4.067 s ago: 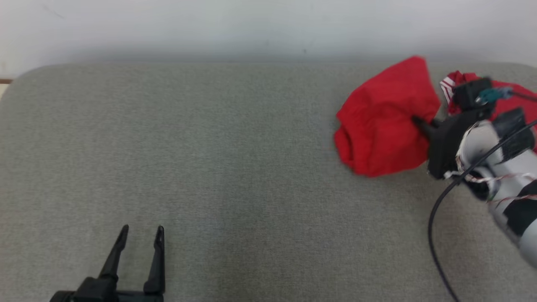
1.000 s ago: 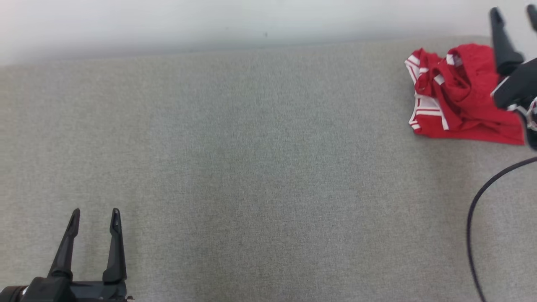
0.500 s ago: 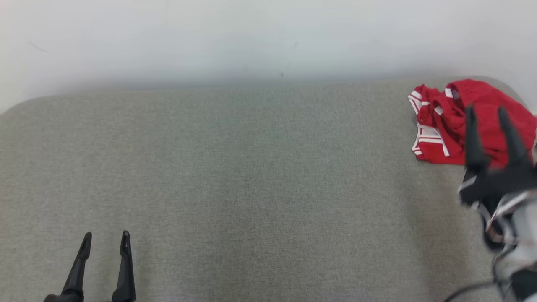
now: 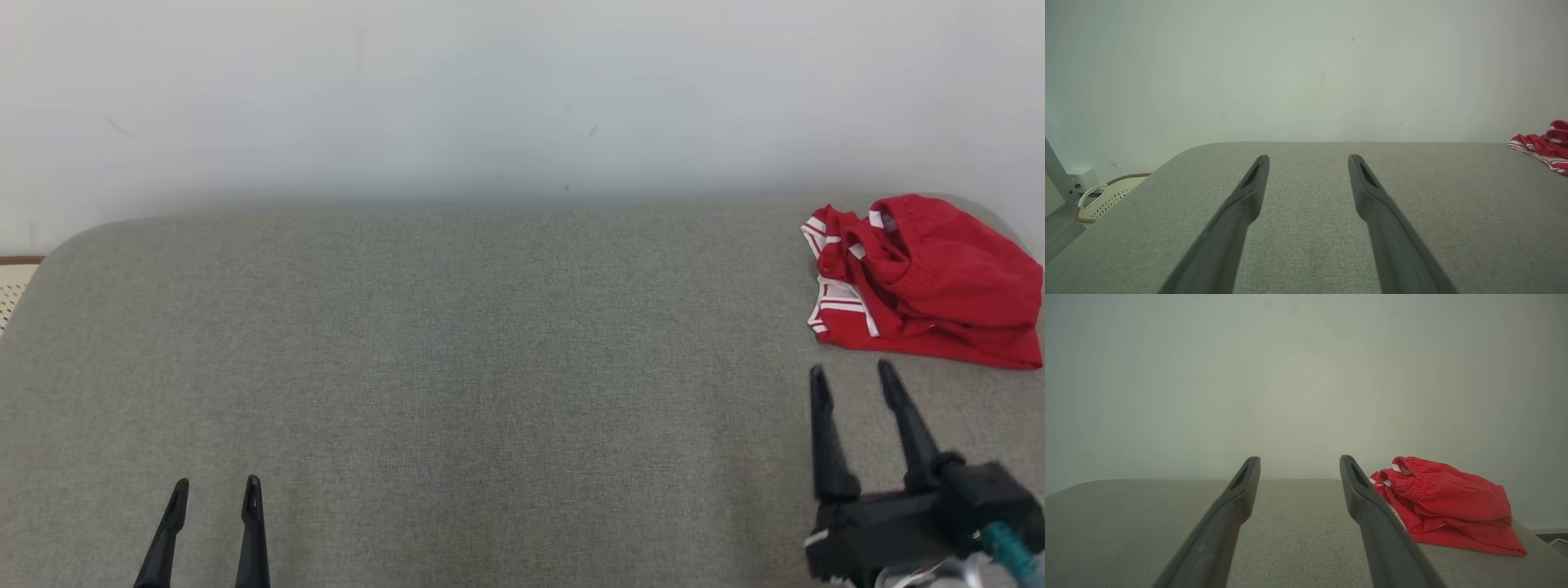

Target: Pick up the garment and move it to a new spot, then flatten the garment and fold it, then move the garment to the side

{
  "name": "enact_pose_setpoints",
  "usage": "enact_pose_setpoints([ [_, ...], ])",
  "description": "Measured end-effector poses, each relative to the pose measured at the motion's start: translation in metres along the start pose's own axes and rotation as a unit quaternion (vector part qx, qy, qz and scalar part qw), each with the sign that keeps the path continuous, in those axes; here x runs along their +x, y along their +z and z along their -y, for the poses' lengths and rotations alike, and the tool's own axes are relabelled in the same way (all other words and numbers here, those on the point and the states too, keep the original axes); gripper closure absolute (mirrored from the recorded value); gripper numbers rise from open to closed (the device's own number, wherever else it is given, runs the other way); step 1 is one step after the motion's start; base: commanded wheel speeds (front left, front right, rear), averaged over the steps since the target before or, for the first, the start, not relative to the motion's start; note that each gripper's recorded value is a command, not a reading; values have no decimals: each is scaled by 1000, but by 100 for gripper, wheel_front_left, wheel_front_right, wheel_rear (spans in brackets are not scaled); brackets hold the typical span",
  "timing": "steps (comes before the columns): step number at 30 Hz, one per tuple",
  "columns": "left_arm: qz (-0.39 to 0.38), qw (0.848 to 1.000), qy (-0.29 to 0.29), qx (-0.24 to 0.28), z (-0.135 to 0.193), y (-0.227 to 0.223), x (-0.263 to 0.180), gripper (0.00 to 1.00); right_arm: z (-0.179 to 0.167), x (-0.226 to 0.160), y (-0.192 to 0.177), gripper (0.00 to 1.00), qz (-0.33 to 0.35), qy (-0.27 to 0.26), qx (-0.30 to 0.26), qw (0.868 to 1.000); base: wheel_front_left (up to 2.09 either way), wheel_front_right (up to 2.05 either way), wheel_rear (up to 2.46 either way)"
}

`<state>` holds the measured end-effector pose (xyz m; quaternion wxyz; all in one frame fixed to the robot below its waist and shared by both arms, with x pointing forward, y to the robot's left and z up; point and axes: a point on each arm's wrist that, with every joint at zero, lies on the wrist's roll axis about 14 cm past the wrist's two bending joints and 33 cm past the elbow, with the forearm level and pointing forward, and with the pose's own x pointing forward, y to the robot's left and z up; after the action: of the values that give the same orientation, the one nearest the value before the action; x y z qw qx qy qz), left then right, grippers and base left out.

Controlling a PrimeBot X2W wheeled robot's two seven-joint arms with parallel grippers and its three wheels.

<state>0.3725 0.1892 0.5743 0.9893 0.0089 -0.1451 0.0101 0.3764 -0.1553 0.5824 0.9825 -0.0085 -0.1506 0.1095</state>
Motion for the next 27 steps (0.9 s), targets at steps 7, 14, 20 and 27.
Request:
enact_pose_setpoints([
  [7,0,1000,5,-1,-2,2,-6,0,-32,-20,-16,0,-27,20,13,999,0,0,0],
  [14,-11,1000,8,-2,-4,-4,-13,0,-41,-27,-21,0,-38,29,-1,999,0,0,0],
  [20,-14,1000,7,-4,-2,-5,-15,0,-45,-25,-20,0,-36,34,-9,999,0,0,0],
  [27,-15,1000,8,0,-2,-6,-17,0,-43,-22,-24,0,-42,30,-8,999,0,0,0],
])
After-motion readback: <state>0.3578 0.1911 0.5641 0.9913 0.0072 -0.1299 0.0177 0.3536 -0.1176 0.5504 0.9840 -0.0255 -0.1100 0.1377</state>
